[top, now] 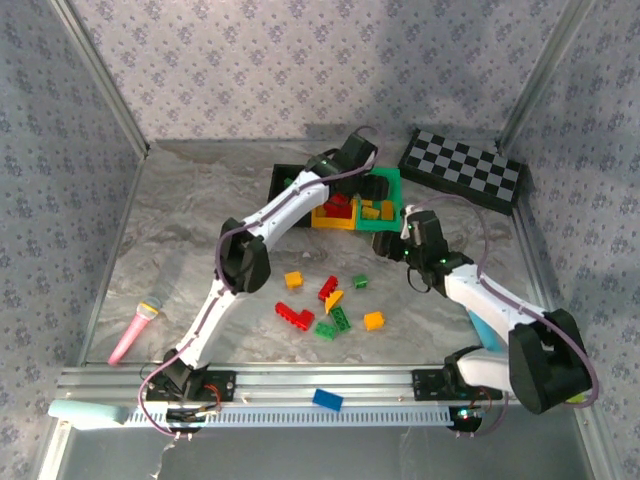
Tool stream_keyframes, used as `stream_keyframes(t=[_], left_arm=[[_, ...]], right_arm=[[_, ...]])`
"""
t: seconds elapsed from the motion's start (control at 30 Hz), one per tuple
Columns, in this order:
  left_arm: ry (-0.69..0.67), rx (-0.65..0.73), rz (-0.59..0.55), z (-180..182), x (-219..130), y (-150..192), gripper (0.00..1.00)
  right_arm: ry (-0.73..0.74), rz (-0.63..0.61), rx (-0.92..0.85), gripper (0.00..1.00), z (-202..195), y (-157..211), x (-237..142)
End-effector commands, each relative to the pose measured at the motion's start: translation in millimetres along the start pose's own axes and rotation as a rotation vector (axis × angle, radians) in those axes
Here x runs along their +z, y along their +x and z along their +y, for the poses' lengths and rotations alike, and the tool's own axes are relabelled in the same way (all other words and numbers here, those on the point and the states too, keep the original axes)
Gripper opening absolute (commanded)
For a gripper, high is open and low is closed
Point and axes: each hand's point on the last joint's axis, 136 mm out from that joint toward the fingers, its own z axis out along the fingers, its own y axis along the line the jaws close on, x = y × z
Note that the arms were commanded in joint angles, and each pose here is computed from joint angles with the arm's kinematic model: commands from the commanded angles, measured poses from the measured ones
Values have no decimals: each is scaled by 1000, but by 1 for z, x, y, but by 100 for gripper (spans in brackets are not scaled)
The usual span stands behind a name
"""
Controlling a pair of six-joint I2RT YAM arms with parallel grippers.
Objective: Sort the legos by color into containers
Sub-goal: Pick up the lego from the bottom-center of the table.
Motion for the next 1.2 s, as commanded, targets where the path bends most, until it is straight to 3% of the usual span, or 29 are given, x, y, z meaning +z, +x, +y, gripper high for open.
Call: stream_keyframes(t=[0.0, 0.27, 0.43, 0.73, 1.17], left_arm=[[50, 42, -148, -14, -54, -32, 68], [33, -1, -204, 27, -93, -10, 68], [-3, -11, -216, 50, -113, 9, 68], [-44, -70, -216, 83, -126, 43, 69], [-72, -95, -198, 97, -129, 67, 69]], right_arm=[[30, 103, -66, 63, 7, 24, -22], [88, 311, -136, 64, 20, 81, -42], [135, 376, -187, 64, 26, 98, -44], [194, 457, -257, 65, 25, 118, -45], [230, 615, -318, 65, 26, 177, -52]])
